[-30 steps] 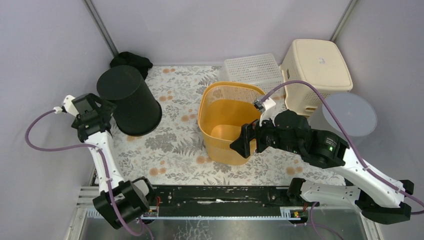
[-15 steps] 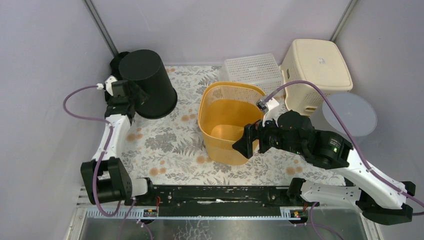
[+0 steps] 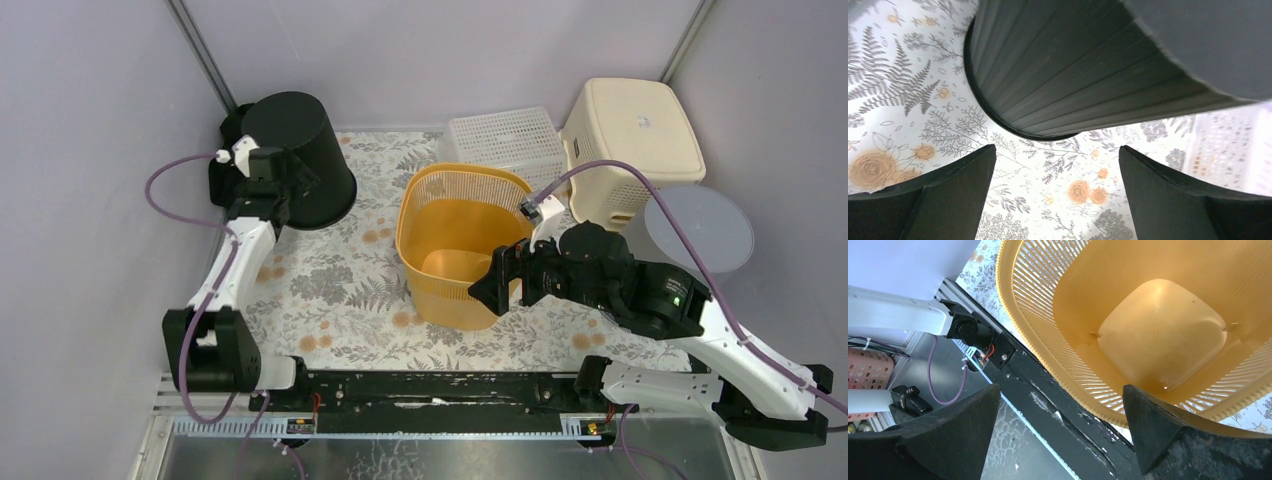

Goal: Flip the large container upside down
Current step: Move the container to the center of the board.

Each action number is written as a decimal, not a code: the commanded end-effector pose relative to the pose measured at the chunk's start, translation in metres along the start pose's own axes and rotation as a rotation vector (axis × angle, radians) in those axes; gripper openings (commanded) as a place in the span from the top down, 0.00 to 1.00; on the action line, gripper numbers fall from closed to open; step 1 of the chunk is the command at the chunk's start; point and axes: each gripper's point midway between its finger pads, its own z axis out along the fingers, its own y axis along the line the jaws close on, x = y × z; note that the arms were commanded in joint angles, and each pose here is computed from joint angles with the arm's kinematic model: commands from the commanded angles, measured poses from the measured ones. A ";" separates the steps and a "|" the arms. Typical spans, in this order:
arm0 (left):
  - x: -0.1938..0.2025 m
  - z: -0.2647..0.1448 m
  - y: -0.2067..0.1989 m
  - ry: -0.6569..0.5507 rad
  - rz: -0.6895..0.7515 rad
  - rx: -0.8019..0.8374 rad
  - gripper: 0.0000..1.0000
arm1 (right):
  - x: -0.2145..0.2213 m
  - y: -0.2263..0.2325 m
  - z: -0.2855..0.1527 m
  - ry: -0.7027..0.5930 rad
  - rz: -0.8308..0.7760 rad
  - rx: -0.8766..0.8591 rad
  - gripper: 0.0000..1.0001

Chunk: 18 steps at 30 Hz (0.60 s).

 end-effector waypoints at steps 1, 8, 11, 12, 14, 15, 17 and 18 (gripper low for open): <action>-0.033 -0.045 0.008 -0.127 -0.083 -0.038 0.00 | -0.008 -0.001 -0.011 -0.039 0.014 0.009 0.01; -0.022 -0.049 0.092 -0.128 -0.212 -0.290 0.00 | -0.008 0.000 -0.015 -0.051 0.008 -0.008 0.01; -0.025 -0.040 0.112 -0.143 -0.288 -0.344 0.00 | -0.008 -0.001 -0.017 -0.054 0.005 -0.007 0.01; -0.027 -0.035 0.115 -0.146 -0.310 -0.358 0.00 | -0.007 -0.001 -0.018 -0.049 0.005 -0.005 0.00; -0.029 -0.022 0.121 -0.141 -0.345 -0.391 0.00 | -0.009 -0.002 -0.022 -0.055 0.008 -0.002 0.01; -0.034 -0.018 0.118 -0.150 -0.356 -0.389 0.00 | -0.010 -0.002 -0.024 -0.060 0.010 -0.001 0.01; -0.039 -0.001 0.114 -0.148 -0.367 -0.384 0.00 | -0.011 -0.003 -0.028 -0.069 0.016 0.002 0.01; -0.042 0.007 0.110 -0.147 -0.371 -0.373 0.01 | -0.011 -0.003 -0.029 -0.071 0.018 0.001 0.01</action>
